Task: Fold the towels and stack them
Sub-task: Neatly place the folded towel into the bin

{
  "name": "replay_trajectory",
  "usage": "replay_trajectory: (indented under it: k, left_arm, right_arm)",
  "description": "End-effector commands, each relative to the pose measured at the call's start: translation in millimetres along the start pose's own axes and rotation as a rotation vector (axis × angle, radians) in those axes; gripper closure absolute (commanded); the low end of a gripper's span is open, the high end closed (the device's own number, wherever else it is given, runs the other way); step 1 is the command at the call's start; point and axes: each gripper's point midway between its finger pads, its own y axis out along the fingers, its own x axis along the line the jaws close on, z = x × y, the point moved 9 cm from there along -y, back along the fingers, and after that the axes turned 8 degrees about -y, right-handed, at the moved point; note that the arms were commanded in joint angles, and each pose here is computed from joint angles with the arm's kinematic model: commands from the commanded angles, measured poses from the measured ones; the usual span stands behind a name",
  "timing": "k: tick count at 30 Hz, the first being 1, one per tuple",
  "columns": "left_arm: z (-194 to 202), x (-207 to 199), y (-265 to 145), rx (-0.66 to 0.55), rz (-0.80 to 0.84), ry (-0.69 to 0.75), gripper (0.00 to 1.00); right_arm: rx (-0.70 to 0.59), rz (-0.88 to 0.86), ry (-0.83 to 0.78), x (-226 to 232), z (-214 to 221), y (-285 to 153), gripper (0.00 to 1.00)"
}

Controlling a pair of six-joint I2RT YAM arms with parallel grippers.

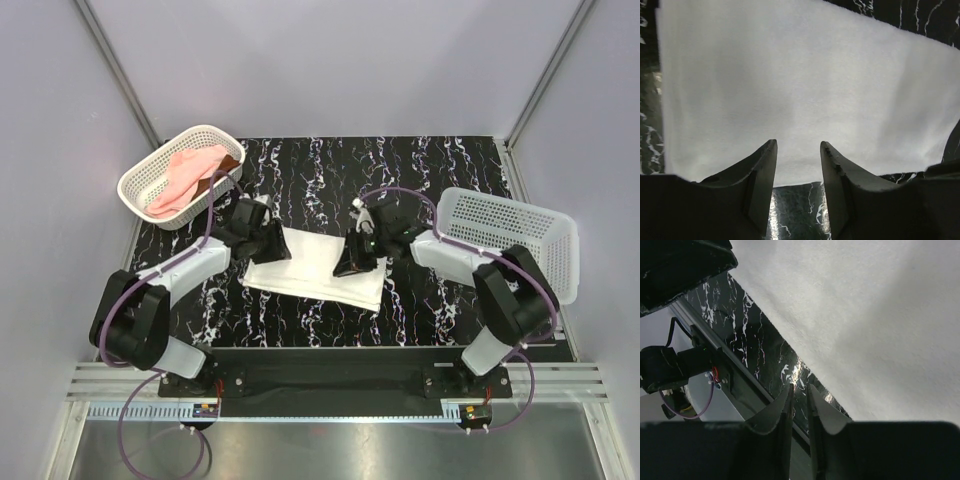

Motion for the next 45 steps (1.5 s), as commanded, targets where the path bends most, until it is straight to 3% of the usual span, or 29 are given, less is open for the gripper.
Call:
replay_trajectory:
  k: [1, 6, 11, 16, 20, 25, 29, 33, 38, 40, 42, 45]
  left_arm:
    - [4, -6, 4, -0.051, 0.063, -0.037, 0.54]
    - [14, 33, 10, -0.120, -0.142, -0.068, 0.52]
    - [13, 59, 9, -0.119, -0.177, -0.176, 0.51]
    - [-5, 43, -12, -0.187, -0.110, -0.155, 0.49]
    - [-41, 21, -27, -0.281, -0.077, -0.088, 0.45]
    - [-63, 25, 9, -0.193, -0.130, -0.081, 0.45]
    - [-72, 39, 32, -0.135, -0.182, -0.148, 0.46]
    - [-70, 54, 43, -0.097, -0.240, -0.182, 0.47]
    - [-63, 66, 41, -0.079, -0.264, -0.221, 0.47]
    - [-63, 66, 36, -0.062, -0.237, -0.246, 0.46]
    - [-65, 64, 22, -0.096, -0.227, -0.212, 0.45]
    - [-70, 60, 4, -0.129, -0.221, -0.138, 0.43]
  right_arm:
    - [0.019, -0.114, -0.001, 8, -3, 27, 0.77]
    - [0.117, -0.101, 0.015, -23, 29, 56, 0.75]
    - [0.154, 0.010, 0.029, -37, 48, 50, 0.78]
    - [0.078, 0.223, -0.002, -27, 30, 18, 0.80]
    - [0.018, 0.441, -0.011, -32, 17, -1, 0.79]
    - [-0.023, 0.628, -0.015, -52, -3, -3, 0.82]
    - [0.020, 0.758, -0.004, -77, -6, 6, 0.84]
    - [0.040, 0.787, -0.024, -80, -8, 6, 0.82]
    - [-0.010, 0.758, -0.013, -55, -15, -24, 0.70]
    - [-0.022, 0.754, 0.037, -49, -14, -30, 0.60]
    - [-0.033, 0.738, 0.080, -45, -8, -35, 0.51]
    - [-0.031, 0.728, 0.126, -46, 0, -33, 0.46]
